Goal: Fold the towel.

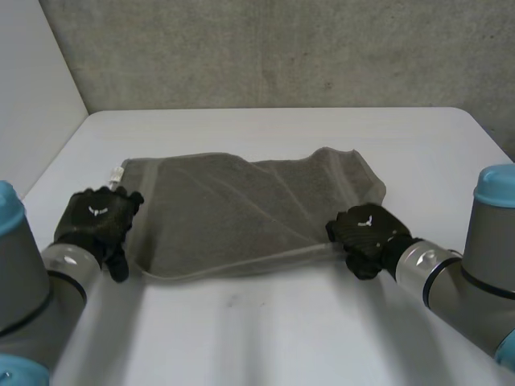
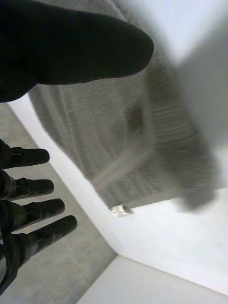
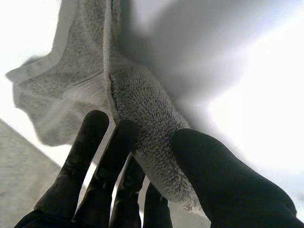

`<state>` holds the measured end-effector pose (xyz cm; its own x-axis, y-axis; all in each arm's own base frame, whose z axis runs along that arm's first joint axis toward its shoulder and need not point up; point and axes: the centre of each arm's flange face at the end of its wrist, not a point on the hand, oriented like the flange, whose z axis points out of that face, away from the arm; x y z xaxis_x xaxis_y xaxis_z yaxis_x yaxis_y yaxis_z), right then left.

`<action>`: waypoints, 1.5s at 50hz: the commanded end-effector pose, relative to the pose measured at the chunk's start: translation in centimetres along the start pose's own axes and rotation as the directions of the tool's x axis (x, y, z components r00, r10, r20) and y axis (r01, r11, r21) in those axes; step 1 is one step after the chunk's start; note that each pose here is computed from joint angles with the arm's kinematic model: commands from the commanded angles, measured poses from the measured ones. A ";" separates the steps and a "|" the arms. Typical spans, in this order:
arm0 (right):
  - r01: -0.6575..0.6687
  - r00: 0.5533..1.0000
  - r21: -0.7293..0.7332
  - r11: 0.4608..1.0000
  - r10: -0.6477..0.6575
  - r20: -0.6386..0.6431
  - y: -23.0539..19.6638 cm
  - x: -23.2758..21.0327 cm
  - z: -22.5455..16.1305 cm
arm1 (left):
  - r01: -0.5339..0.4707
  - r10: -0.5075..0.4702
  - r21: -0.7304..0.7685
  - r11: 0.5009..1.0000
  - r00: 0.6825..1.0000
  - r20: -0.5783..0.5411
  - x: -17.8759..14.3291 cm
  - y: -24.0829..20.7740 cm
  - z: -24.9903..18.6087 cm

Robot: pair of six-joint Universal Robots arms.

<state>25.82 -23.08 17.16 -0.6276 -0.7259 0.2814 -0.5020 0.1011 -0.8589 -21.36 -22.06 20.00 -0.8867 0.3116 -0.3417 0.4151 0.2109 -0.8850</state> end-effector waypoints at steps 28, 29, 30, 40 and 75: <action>-0.076 0.994 0.098 0.992 0.083 -0.071 -3.3 1.8 0.3 | 0.020 -0.086 -0.201 0.979 0.941 -0.327 -2.2 3.7 2.0; -0.079 0.993 0.100 0.992 0.087 -0.074 -3.3 1.9 0.4 | 0.039 -0.107 -0.215 0.976 0.942 -0.318 -2.0 3.8 1.6; -0.079 0.993 0.104 0.991 0.088 -0.077 -3.5 2.0 0.4 | 0.054 -0.125 -0.229 0.972 0.944 -0.307 -1.7 3.9 1.3; -0.116 0.989 0.119 0.986 0.125 -0.077 -3.9 2.2 0.4 | 0.073 -0.122 -0.222 0.972 0.969 -0.215 -0.9 4.5 1.5; -0.038 0.998 0.046 0.998 0.041 -0.049 -6.8 2.4 -3.7 | 0.053 -0.050 0.152 0.987 0.998 -0.026 -3.5 -2.4 0.9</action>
<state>26.17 -25.09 22.02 -0.7327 -0.6504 0.2005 -0.3539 0.1125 -0.9285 -19.78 -25.23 16.22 -0.8804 0.4090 -0.2400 0.3735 0.2864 -0.8823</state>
